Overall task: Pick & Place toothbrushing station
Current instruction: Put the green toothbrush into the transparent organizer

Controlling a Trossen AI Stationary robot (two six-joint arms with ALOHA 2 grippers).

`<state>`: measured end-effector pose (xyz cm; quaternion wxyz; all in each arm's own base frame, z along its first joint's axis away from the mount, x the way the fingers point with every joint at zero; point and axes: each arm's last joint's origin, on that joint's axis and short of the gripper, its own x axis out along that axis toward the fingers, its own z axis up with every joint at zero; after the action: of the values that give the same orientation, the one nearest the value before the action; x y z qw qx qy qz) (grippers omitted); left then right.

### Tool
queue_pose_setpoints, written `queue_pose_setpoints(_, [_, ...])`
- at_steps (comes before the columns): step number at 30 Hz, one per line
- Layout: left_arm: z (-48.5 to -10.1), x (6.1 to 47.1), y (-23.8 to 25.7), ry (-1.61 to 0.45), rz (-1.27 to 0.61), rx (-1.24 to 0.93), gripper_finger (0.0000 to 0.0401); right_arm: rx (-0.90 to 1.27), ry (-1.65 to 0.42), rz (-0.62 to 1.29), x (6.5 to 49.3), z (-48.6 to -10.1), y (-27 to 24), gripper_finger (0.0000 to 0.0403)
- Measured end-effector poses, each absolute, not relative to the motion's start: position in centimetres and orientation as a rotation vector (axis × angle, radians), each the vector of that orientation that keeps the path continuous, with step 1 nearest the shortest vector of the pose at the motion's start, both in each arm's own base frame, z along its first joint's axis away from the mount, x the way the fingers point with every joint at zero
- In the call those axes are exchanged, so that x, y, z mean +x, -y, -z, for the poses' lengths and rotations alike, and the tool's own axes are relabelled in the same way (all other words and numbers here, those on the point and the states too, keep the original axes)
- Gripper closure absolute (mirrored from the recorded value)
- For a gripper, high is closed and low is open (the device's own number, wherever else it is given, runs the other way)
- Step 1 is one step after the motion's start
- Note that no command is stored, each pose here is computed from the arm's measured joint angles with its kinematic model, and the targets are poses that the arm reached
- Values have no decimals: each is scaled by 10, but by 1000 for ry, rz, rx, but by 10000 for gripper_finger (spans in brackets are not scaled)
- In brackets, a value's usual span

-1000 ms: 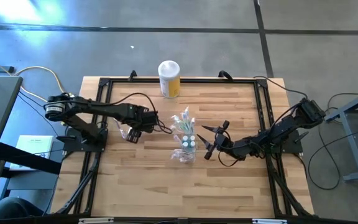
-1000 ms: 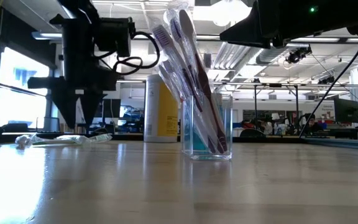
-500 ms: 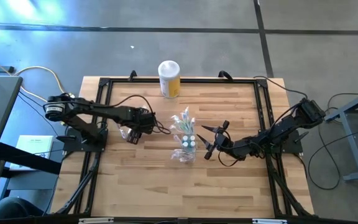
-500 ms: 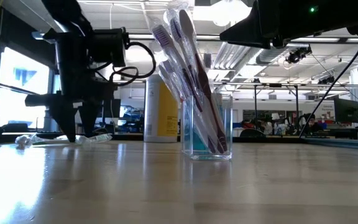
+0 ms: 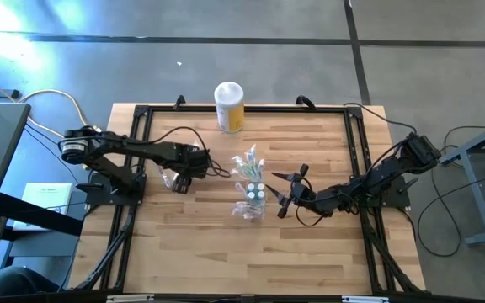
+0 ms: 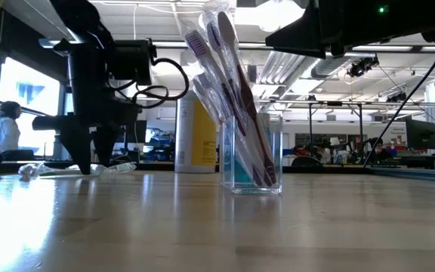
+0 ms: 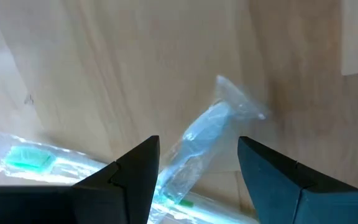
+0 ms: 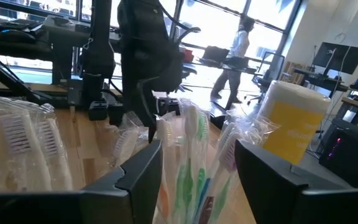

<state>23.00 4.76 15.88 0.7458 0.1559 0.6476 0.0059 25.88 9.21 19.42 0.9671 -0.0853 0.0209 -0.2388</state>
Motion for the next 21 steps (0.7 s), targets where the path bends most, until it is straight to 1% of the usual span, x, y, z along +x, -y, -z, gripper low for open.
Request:
queue_pose_setpoints(11, [-158,225,-70,-1419,-84,276,192,-176,-47,482,259,-194,-92,209])
queue_pose_setpoints(18, [-137,213,-68,-1414,-52,320,192,-179,-50,481,259,-193,-92,209])
queue_pose_setpoints(21, [-133,210,-67,-1417,-43,331,192,-182,-54,481,259,-193,-92,209])
